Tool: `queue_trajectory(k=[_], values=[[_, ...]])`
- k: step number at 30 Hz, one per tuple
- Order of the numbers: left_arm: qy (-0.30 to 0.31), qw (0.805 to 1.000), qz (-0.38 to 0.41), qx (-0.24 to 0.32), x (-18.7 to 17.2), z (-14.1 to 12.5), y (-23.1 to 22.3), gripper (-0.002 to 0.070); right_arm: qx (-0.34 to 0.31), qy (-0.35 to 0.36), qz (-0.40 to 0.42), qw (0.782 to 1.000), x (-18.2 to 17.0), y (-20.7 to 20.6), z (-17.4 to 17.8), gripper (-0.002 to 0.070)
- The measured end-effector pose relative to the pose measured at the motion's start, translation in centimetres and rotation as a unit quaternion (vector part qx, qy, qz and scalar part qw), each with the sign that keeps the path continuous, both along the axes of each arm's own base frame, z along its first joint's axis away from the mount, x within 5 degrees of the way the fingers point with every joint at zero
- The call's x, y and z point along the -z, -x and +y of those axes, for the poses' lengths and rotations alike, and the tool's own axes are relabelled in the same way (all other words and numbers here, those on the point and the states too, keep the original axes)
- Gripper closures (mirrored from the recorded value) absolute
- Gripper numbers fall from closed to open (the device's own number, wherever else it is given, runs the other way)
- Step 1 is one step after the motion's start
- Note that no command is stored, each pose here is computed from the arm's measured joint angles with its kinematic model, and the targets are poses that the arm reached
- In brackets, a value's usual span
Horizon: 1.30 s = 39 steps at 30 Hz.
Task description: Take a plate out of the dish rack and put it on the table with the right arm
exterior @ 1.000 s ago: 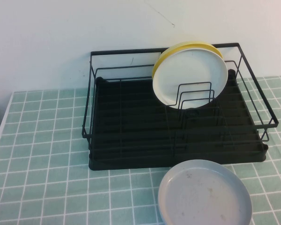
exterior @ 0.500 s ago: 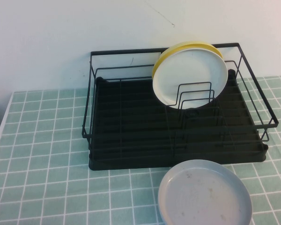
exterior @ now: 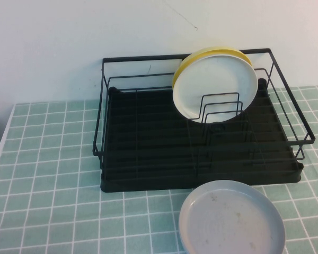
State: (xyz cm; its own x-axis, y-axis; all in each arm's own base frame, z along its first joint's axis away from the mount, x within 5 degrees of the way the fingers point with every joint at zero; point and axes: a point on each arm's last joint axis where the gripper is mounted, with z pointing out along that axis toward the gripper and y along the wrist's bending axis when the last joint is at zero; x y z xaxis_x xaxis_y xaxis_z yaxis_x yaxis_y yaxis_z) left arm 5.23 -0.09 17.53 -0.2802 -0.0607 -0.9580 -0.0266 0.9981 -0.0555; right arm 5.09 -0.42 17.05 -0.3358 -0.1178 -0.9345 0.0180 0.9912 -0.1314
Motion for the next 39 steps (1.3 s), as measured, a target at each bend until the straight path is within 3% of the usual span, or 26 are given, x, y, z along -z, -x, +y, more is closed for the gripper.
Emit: queue_trajectory(k=[33,39], values=[[0.000,1.000,0.000,0.000,0.0,0.0,0.0,0.0678,0.000,0.002,-0.005,1.000,0.0,0.0,0.0,0.0678],[0.000,1.000,0.000,0.000,0.0,0.0,0.0,0.0678,-0.006,0.018,-0.082,0.996,-1.2,-0.4,0.0,0.0678]])
